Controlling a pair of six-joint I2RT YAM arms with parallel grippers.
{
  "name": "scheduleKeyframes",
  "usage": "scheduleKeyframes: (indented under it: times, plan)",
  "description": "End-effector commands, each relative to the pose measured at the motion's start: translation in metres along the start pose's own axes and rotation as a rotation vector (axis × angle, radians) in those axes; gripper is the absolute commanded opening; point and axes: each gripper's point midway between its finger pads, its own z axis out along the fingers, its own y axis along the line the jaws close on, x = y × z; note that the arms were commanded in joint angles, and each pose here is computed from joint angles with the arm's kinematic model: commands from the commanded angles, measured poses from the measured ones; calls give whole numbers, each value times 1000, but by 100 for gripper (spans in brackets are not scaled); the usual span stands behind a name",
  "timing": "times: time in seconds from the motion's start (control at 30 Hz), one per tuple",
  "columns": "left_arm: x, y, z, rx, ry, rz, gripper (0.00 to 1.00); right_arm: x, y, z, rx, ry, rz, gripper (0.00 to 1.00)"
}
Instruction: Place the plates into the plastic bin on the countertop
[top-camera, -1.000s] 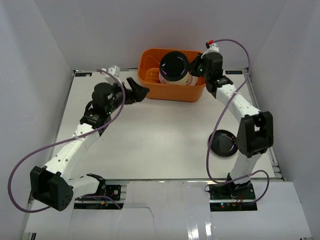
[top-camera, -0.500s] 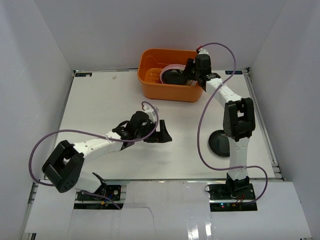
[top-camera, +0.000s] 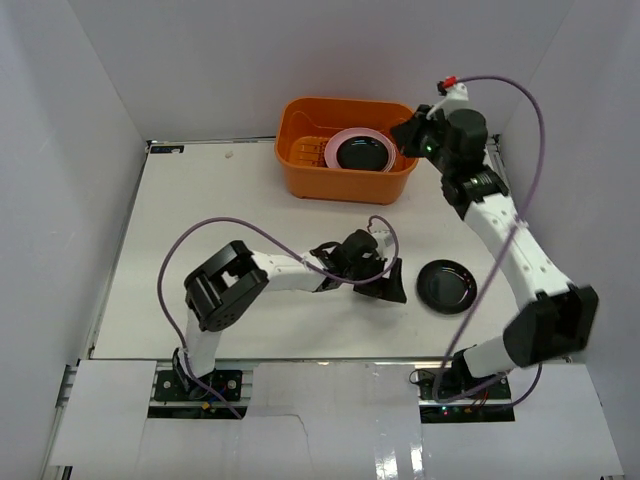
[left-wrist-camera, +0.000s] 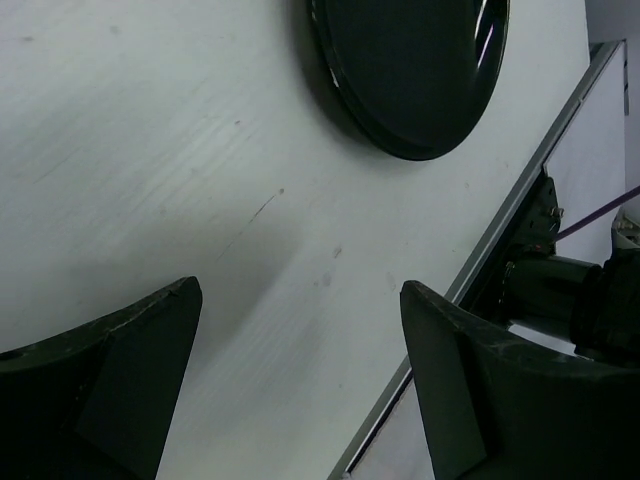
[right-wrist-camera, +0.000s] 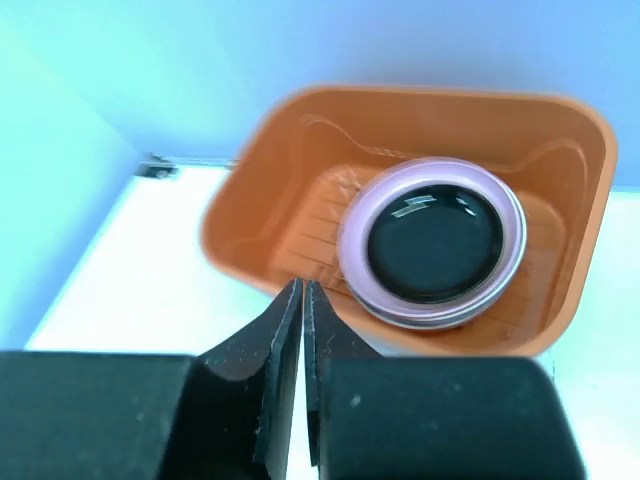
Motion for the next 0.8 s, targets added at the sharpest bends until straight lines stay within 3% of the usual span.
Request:
scheduleKeyframes:
  times: [0.0,0.17,0.23,0.47,0.57,0.6,0.63,0.7,0.77]
  plan:
    - [-3,-33,20,89,19,38,90,-1,27,-55,-122,-79,35,8]
    - [-3,-19,56,29,18,13,80,35,45,-118,-231,-83,120,8]
    - [-17,-14,66,-12,-29,9,67,37,50,-137,-255,-101,126,10]
    - [-32,21,102,-160,-92,-7,47,74,53,-164,-291,-30,147,15]
    - [-32,39,104,-232,-101,-22,29,77,54,-173,-295,-36,134,16]
    - [-33,40,102,-236,-105,-27,10,80,53,-176,-289,-25,134,17]
    - [-32,43,100,-246,-110,-34,1,81,52,-177,-287,-22,128,19]
    - [-34,40,84,-245,-124,-33,0,79,52,-184,-279,-29,114,25]
    - [-51,31,68,-212,-178,-25,0,73,53,-189,-277,-46,104,38]
